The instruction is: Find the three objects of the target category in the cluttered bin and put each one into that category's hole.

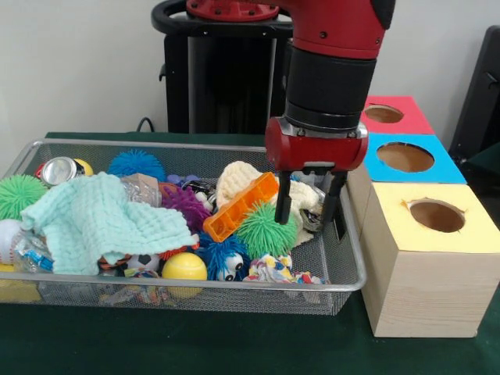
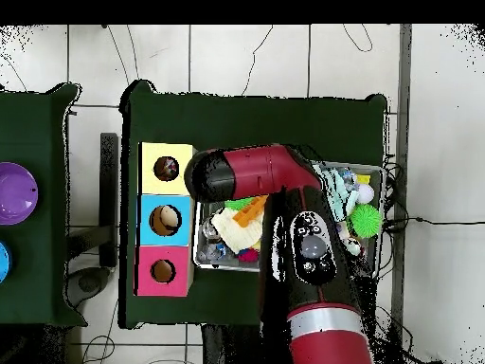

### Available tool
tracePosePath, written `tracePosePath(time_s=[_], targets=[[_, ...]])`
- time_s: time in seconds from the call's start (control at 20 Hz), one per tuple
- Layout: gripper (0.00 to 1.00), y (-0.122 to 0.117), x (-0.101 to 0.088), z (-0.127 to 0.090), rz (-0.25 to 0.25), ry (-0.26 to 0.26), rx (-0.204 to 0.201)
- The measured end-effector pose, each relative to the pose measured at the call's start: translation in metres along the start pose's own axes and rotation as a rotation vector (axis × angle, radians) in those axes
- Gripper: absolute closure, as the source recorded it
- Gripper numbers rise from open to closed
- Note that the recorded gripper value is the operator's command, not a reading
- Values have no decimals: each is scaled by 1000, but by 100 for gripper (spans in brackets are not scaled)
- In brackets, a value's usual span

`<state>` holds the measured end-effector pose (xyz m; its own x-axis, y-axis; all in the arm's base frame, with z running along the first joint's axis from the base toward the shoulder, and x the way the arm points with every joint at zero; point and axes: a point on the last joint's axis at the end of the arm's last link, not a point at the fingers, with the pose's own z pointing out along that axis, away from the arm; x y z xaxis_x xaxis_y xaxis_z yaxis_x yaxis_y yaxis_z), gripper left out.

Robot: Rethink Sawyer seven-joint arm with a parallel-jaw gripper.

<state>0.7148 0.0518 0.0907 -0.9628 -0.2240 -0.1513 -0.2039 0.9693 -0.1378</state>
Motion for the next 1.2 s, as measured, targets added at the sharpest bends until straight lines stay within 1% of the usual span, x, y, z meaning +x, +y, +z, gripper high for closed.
tracePosePath(time_s=[0.1,0.15,0.45,0.65,0.8,1.0,1.2], targets=[[0,-5,0,0,-5,-1,18],[0,-6,0,0,-4,-2,20],[0,-15,-2,7,8,-16,23],[0,-25,-1,21,29,-39,13],[0,-31,0,27,46,-47,3],[0,-35,5,33,55,-38,-2],[0,-32,9,37,53,-29,-7]])
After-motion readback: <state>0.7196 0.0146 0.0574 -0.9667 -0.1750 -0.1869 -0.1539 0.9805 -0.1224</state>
